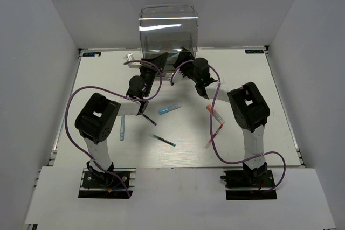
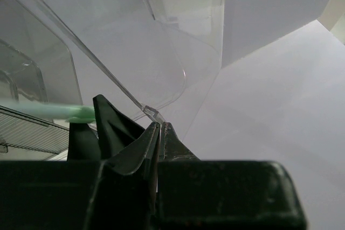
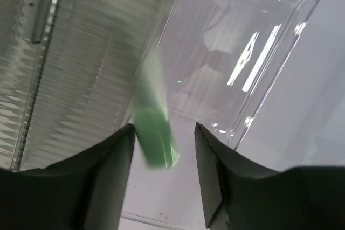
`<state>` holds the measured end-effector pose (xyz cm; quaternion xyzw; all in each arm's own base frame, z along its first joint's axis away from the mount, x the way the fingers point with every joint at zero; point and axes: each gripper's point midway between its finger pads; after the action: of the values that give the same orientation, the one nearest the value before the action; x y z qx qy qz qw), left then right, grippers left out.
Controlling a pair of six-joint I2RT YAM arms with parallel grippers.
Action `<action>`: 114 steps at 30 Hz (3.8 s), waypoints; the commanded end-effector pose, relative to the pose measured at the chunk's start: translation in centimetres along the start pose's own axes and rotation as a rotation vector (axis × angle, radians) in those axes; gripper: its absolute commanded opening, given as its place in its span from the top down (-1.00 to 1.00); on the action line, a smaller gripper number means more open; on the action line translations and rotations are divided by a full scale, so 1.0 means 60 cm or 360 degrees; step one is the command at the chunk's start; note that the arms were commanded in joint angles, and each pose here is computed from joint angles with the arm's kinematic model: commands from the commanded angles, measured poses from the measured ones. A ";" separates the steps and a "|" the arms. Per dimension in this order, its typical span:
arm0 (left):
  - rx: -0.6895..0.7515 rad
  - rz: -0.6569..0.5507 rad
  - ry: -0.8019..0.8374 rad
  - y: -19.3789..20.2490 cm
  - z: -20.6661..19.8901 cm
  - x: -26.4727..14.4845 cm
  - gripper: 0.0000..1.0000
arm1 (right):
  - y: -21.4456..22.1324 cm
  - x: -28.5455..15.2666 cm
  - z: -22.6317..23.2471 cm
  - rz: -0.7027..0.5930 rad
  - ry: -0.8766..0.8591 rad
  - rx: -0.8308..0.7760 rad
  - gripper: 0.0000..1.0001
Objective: Sort the stationery into containers
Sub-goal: Place the pen in the storage box, then pick up the pen from the center of the board.
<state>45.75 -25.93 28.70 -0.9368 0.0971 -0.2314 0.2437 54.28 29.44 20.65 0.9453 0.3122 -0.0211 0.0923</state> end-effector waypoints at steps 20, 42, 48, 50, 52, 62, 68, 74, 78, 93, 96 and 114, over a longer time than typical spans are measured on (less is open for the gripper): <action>-0.0070 -0.0346 0.0378 -0.112 -0.121 -0.009 0.90 | -0.043 -0.069 -0.037 -0.0241 0.0153 0.0231 -0.40; -0.0066 -0.0329 0.0355 -0.106 -0.111 -0.014 0.90 | -0.256 -0.315 0.108 -0.1046 -0.1146 0.1205 -0.56; -0.0066 -0.0329 0.0355 -0.106 -0.111 -0.014 0.90 | -0.253 -0.318 0.128 -0.0950 -0.1494 0.1371 -0.64; -0.0066 -0.0329 0.0355 -0.106 -0.111 -0.014 0.90 | -0.254 -0.327 0.148 -0.0904 -0.1621 0.1417 -0.46; -0.0066 -0.0329 0.0355 -0.106 -0.111 -0.014 0.90 | -0.249 -0.335 0.159 -0.0864 -0.1716 0.1409 -0.32; -0.0068 -0.0338 0.0367 -0.109 -0.116 -0.011 0.90 | -0.201 -0.355 0.174 -0.0374 -0.1726 0.1709 -0.04; -0.0085 -0.0345 0.0380 -0.112 -0.119 -0.013 0.90 | -0.167 -0.389 0.167 0.0052 -0.1572 0.2042 -0.18; -0.0080 -0.0328 0.0356 -0.102 -0.106 -0.011 0.90 | -0.125 -0.420 0.201 0.0574 -0.1439 0.2306 -0.35; -0.0082 -0.0336 0.0368 -0.105 -0.111 -0.009 0.90 | -0.107 -0.435 0.232 0.0866 -0.1431 0.2404 -0.38; -0.0097 -0.0334 0.0370 -0.104 -0.110 -0.012 0.90 | -0.056 -0.456 0.333 0.1352 -0.1420 0.2411 -0.43; -0.0097 -0.0334 0.0370 -0.104 -0.110 -0.012 0.90 | -0.060 -0.464 0.345 0.1372 -0.1486 0.2428 -0.36; -0.0097 -0.0334 0.0370 -0.102 -0.107 -0.012 0.90 | -0.097 -0.526 0.381 0.1341 -0.1761 0.2530 0.29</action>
<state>45.78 -25.56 27.94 -0.9406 0.0956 -0.2202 0.2401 27.91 11.66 1.42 0.6456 -0.2179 -0.5882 -0.4356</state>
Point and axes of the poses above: each gripper's point midway between its finger pads, its own x axis out along the fingers, its own z axis along the line the jaws close on, y = z × x, and after that the axes turned 13 degrees about x, right-handed
